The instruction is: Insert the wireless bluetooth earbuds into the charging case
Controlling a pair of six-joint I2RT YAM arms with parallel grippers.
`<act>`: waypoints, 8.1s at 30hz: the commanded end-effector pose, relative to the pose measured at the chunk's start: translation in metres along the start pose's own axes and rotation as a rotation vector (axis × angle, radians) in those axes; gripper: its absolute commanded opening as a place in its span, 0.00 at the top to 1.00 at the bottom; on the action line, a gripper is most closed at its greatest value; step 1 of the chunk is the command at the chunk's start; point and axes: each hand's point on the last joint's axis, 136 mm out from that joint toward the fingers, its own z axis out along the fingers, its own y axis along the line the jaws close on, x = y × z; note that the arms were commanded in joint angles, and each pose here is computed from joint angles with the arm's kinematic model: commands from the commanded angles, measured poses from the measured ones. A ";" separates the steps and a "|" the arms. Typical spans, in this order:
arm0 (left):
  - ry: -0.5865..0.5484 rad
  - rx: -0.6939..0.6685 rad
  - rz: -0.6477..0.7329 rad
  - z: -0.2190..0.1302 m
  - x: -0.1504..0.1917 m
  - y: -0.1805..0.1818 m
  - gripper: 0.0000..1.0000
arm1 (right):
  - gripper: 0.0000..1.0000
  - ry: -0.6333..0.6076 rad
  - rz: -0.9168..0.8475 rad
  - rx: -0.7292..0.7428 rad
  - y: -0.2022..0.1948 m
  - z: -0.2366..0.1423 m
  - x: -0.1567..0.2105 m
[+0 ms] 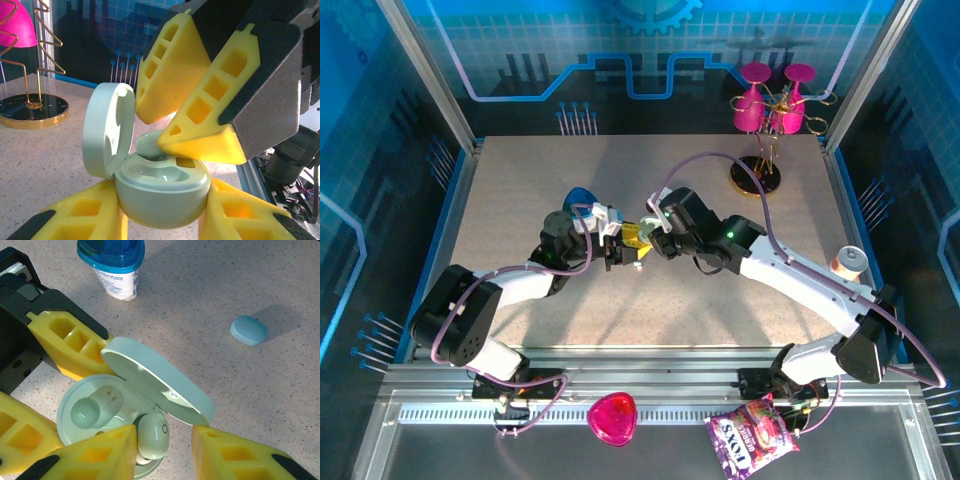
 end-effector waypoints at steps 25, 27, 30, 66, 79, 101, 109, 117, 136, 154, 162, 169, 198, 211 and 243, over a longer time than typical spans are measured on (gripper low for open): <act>-0.100 0.003 0.093 -0.010 -0.026 -0.002 0.68 | 0.44 -0.370 0.195 -0.267 0.006 -0.063 -0.040; -0.129 -0.004 0.114 -0.015 -0.031 -0.002 0.69 | 0.42 -0.423 0.244 -0.283 -0.004 -0.068 -0.038; -0.172 -0.027 0.137 -0.023 -0.039 -0.001 0.69 | 0.42 -0.463 0.328 -0.285 -0.021 -0.068 -0.031; -0.208 -0.078 0.242 -0.044 -0.077 -0.026 0.68 | 0.49 0.240 0.326 -0.446 0.035 0.176 0.057; -0.199 -0.067 0.234 -0.041 -0.073 -0.025 0.69 | 0.51 0.319 0.320 -0.494 0.048 0.198 0.078; -0.189 -0.064 0.218 -0.038 -0.069 -0.022 0.69 | 0.58 0.343 0.314 -0.524 0.058 0.176 0.095; -0.189 -0.066 0.221 -0.039 -0.069 -0.022 0.69 | 0.66 0.354 0.331 -0.526 0.060 0.181 0.099; -0.188 -0.067 0.220 -0.039 -0.069 -0.022 0.69 | 0.71 0.371 0.335 -0.498 0.056 0.183 0.105; -0.184 -0.071 0.220 -0.039 -0.067 -0.022 0.69 | 0.77 0.403 0.307 -0.445 0.052 0.185 0.112; -0.175 -0.161 0.219 -0.039 -0.058 -0.001 0.69 | 0.80 0.223 0.365 -0.280 -0.005 0.134 0.079; -0.171 -0.256 0.185 -0.040 -0.040 0.027 0.69 | 0.80 0.129 0.342 -0.118 -0.054 0.076 0.064; -0.140 -0.273 0.146 -0.036 -0.025 0.039 0.69 | 0.80 0.018 0.234 -0.043 -0.058 0.017 0.023; -0.145 -0.249 0.172 -0.036 -0.034 0.026 0.70 | 0.80 -0.121 -0.105 -0.167 0.051 0.003 -0.082; -0.148 -0.255 0.188 -0.037 -0.039 0.023 0.70 | 0.81 -0.086 -0.095 -0.149 0.048 0.013 -0.072; -0.146 -0.266 0.207 -0.036 -0.041 0.026 0.69 | 0.63 -0.130 -0.048 -0.168 0.045 -0.001 -0.070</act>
